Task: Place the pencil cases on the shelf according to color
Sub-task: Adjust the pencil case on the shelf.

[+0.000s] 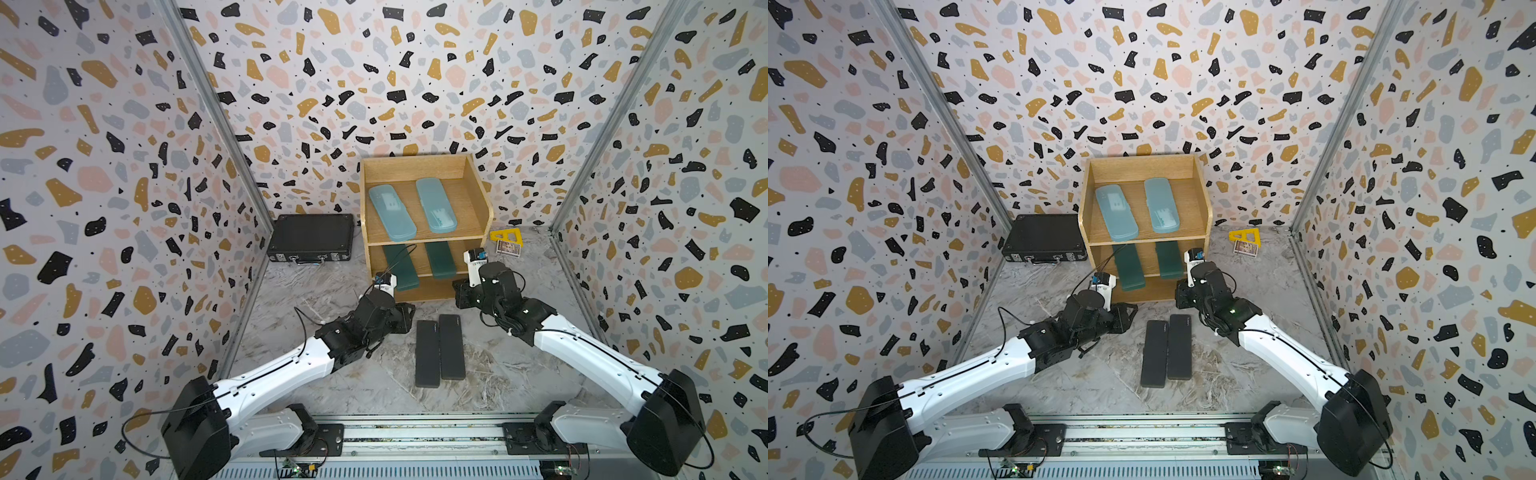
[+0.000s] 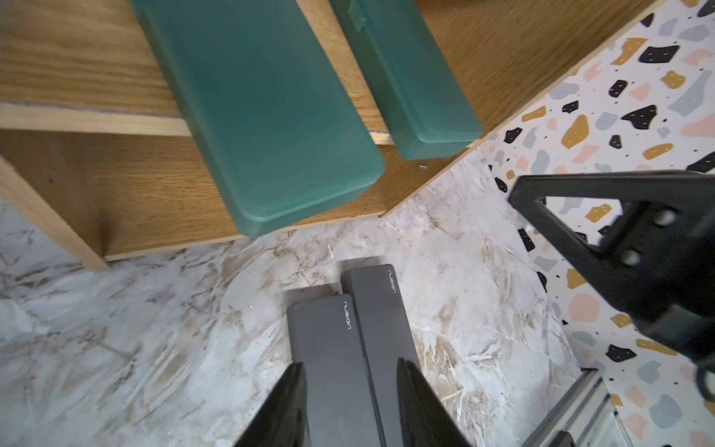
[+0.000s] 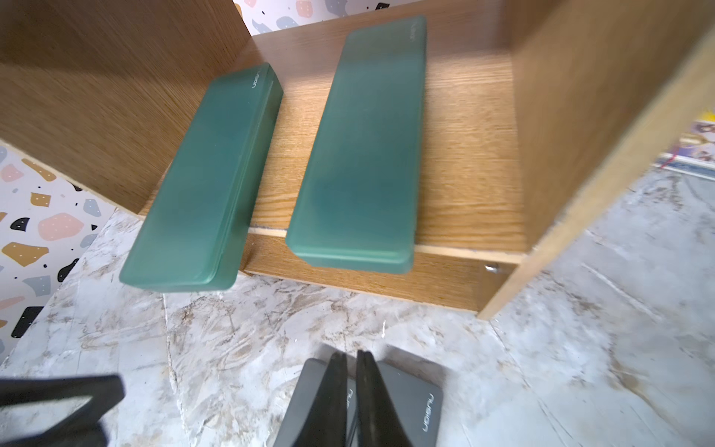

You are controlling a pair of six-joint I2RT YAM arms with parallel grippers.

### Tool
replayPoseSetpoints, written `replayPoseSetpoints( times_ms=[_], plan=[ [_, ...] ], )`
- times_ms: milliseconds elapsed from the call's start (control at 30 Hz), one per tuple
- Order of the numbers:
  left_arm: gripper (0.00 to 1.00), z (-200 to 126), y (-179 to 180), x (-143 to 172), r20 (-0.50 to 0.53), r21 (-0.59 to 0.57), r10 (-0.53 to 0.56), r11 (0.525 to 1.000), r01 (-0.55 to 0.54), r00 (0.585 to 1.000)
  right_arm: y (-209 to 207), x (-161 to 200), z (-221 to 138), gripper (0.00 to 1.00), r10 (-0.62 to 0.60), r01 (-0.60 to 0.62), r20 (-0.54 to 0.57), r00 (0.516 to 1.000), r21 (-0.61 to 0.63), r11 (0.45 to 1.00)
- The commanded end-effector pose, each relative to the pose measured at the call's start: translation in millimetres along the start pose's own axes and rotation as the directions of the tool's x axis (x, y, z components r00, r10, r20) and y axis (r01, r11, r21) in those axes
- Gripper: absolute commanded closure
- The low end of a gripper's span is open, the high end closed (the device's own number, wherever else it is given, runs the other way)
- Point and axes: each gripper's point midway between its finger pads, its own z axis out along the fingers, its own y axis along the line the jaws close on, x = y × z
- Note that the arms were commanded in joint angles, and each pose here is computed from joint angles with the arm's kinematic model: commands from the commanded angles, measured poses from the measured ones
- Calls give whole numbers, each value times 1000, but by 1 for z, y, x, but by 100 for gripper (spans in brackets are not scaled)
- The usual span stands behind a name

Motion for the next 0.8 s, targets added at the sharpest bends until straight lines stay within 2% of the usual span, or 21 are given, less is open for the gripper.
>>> replayPoseSetpoints(
  times_ms=[0, 367, 767],
  plan=[
    [56, -1, -14, -31, 101, 11, 14, 1000, -16, 995, -12, 12, -11, 87, -17, 18, -25, 1000, 42, 999],
    [50, 20, -3, -56, 177, -89, 62, 995, -47, 982, -11, 23, -40, 88, -2, 2, -10, 1000, -10, 1000],
    [48, 29, 34, -66, 184, -126, 17, 992, 6, 983, -15, 28, -58, 86, -11, 11, 0, 1000, -12, 1000]
  ],
)
